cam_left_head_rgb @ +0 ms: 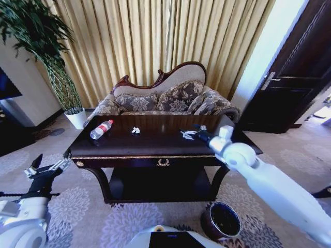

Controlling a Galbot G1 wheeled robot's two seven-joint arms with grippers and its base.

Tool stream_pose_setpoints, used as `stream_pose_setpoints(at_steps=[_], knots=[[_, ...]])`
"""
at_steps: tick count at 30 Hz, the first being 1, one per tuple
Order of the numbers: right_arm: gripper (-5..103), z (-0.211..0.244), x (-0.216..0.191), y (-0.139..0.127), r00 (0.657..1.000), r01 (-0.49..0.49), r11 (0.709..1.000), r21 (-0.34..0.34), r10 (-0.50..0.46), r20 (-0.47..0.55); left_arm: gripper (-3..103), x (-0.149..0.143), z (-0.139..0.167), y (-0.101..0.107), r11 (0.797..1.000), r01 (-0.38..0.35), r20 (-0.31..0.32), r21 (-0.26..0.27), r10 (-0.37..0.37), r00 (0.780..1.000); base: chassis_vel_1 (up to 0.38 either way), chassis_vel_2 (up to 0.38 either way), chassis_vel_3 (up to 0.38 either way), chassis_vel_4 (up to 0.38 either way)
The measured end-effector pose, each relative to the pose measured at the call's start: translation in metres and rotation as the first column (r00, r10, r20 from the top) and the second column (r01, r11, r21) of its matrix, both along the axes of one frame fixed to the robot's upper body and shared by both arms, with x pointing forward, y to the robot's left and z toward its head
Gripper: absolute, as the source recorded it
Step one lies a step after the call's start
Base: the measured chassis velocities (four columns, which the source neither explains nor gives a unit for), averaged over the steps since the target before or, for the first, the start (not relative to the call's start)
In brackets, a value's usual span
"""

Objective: Move to the front of the table and place the trash on the table into the trash bin.

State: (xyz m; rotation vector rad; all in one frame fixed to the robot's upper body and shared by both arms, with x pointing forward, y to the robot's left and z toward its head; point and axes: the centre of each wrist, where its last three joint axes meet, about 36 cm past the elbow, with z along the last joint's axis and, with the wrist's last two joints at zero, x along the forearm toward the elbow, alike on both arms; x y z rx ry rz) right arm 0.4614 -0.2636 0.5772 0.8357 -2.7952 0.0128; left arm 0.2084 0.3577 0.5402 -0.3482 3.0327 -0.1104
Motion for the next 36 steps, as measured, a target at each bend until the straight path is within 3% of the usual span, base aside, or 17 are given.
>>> stream_pose_setpoints(at_steps=[7,10,11,18,29,36], knots=[[100,0.003,0.033,0.050,0.992,-0.127,0.992,-0.007,0.127,-0.007,100,0.000,0.003,-0.001,1.000,-0.003,0.006,0.006,0.003,1.000,0.000,0.000,0.000,0.000],[100,0.007,0.050,0.089,0.978,-0.202,0.979,0.008,0.202,-0.044,100,-0.001,0.002,-0.001,1.000,-0.016,0.003,0.005,0.016,1.000,0.000,0.000,0.000,0.000],[100,0.007,0.050,0.089,0.978,-0.202,0.979,0.008,0.202,-0.044,100,-0.001,0.002,-0.001,1.000,-0.016,0.003,0.005,0.016,1.000,0.000,0.000,0.000,0.000],[100,0.028,0.086,0.166,0.957,-0.276,0.961,-0.014,0.274,-0.094,100,0.000,0.002,-0.002,1.000,-0.021,0.006,0.008,0.021,1.000,0.000,0.000,0.000,0.000],[100,0.032,0.102,0.231,0.940,-0.286,0.957,-0.049,0.270,-0.208,100,0.001,-0.001,0.000,1.000,-0.025,-0.003,0.004,0.025,1.000,0.000,0.000,0.000,0.000],[100,0.020,0.105,0.263,0.964,-0.158,0.974,-0.162,0.116,-0.237,100,0.002,-0.004,0.002,1.000,-0.030,-0.007,0.001,0.030,1.000,0.000,0.000,0.000,0.000]])
